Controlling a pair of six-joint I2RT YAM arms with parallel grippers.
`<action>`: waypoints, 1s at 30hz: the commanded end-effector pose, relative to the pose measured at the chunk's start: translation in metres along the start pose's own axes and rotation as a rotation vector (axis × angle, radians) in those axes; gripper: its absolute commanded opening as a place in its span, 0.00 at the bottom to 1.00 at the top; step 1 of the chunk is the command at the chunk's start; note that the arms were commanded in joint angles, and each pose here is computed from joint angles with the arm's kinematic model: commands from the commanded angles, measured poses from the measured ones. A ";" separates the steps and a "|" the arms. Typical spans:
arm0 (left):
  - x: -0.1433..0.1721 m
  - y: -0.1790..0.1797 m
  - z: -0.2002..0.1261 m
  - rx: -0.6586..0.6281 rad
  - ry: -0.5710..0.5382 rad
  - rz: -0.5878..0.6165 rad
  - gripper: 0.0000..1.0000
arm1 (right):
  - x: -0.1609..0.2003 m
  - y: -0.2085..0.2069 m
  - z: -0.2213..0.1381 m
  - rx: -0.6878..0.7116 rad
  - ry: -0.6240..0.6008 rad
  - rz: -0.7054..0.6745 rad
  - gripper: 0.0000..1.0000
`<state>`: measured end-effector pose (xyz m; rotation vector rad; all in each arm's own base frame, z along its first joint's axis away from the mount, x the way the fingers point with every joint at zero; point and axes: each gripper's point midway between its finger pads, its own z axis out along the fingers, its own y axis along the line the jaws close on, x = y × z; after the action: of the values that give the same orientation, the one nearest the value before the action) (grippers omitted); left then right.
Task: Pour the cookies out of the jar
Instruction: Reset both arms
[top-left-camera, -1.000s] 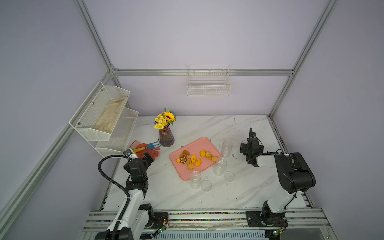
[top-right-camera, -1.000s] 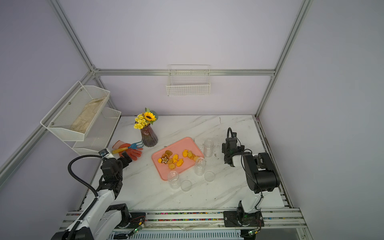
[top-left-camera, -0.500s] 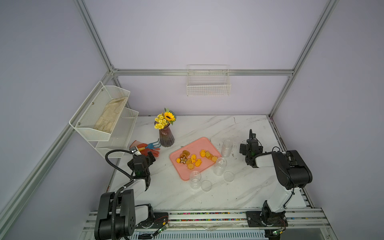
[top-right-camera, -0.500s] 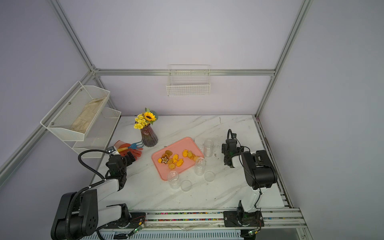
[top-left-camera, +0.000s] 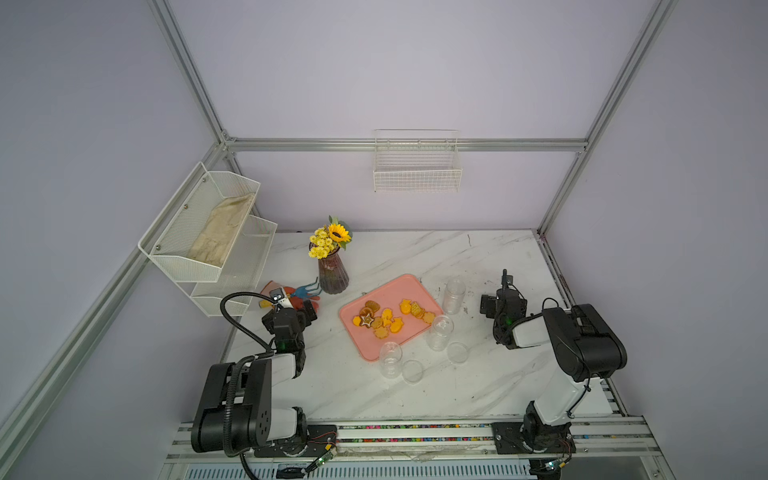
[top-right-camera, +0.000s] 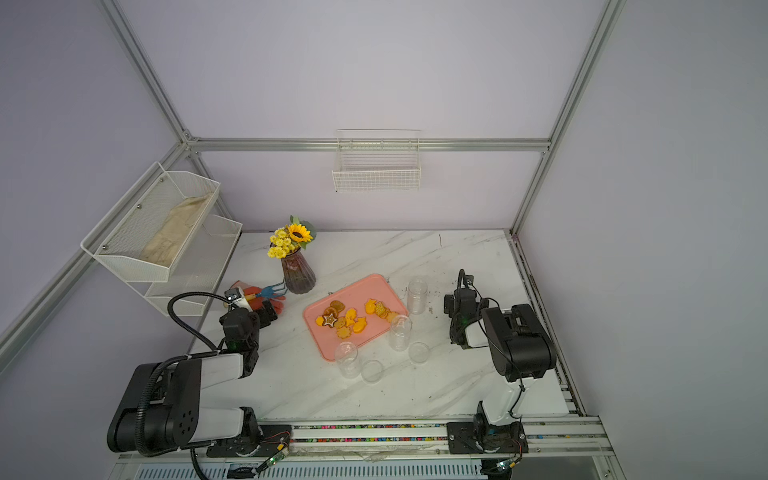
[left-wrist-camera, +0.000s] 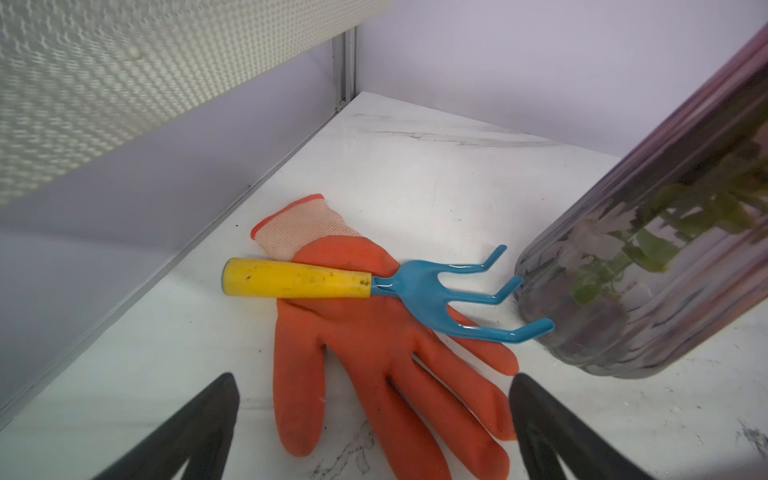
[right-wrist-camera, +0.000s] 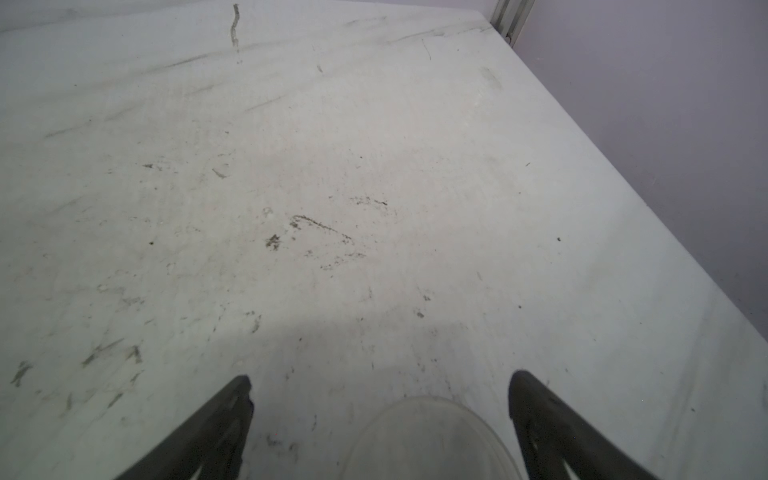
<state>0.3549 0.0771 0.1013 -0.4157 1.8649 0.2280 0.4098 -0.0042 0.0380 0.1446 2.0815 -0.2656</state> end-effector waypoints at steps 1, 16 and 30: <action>-0.036 -0.016 0.003 0.053 -0.118 0.029 1.00 | -0.021 0.000 -0.004 -0.021 -0.081 0.014 0.97; -0.019 -0.030 0.005 0.129 -0.132 0.079 1.00 | -0.015 0.015 -0.011 -0.119 -0.105 -0.018 0.97; -0.015 -0.047 0.024 0.180 -0.033 0.134 1.00 | -0.009 0.020 -0.003 -0.173 -0.078 0.012 0.97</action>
<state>0.3782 0.0492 0.0835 -0.2069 1.9257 0.1622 0.4109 0.0167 0.0440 0.0390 2.0228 -0.1076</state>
